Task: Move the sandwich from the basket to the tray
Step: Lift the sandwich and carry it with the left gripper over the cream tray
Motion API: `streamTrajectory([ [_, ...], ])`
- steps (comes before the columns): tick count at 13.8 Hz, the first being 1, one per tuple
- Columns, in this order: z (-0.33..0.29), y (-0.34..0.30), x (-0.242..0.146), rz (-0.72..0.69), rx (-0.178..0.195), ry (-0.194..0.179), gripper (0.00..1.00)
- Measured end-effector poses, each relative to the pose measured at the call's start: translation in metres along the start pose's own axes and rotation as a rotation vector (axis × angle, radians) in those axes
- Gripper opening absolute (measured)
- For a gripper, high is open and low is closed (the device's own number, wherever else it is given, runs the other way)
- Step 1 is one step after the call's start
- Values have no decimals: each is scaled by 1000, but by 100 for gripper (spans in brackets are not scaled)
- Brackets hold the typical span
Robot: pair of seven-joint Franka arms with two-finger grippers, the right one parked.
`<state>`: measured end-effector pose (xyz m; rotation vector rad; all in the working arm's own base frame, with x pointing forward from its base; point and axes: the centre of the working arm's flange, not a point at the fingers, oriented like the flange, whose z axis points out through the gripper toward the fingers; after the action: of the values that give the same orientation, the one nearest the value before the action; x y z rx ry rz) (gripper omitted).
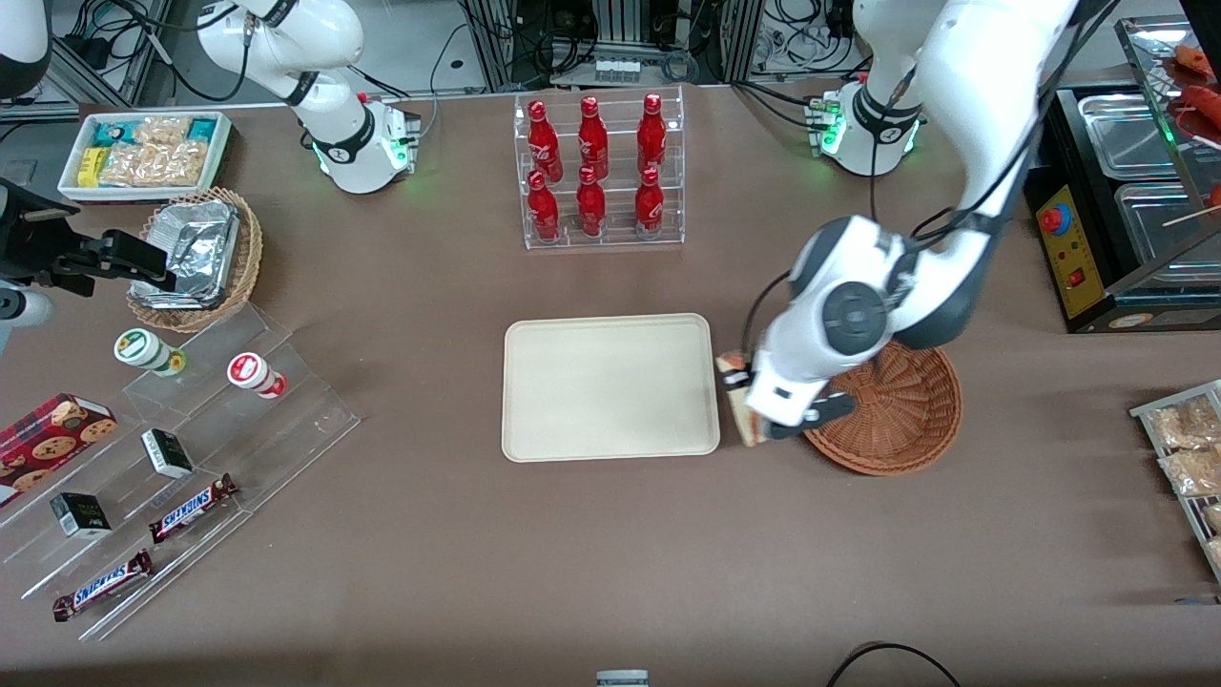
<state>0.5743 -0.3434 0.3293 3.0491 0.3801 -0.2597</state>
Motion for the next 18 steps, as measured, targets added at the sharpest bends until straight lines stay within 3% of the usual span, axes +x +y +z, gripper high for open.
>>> streamTrajectory([
  [3, 24, 68, -39, 74, 27, 31, 15],
  [8, 59, 136, -77, 71, 45, 100, 15],
  [10, 77, 153, -88, 69, 46, 105, 15],
  [13, 92, 164, -85, 65, 3, 110, 15],
  [18, 103, 162, -76, 69, -2, 99, 15],
])
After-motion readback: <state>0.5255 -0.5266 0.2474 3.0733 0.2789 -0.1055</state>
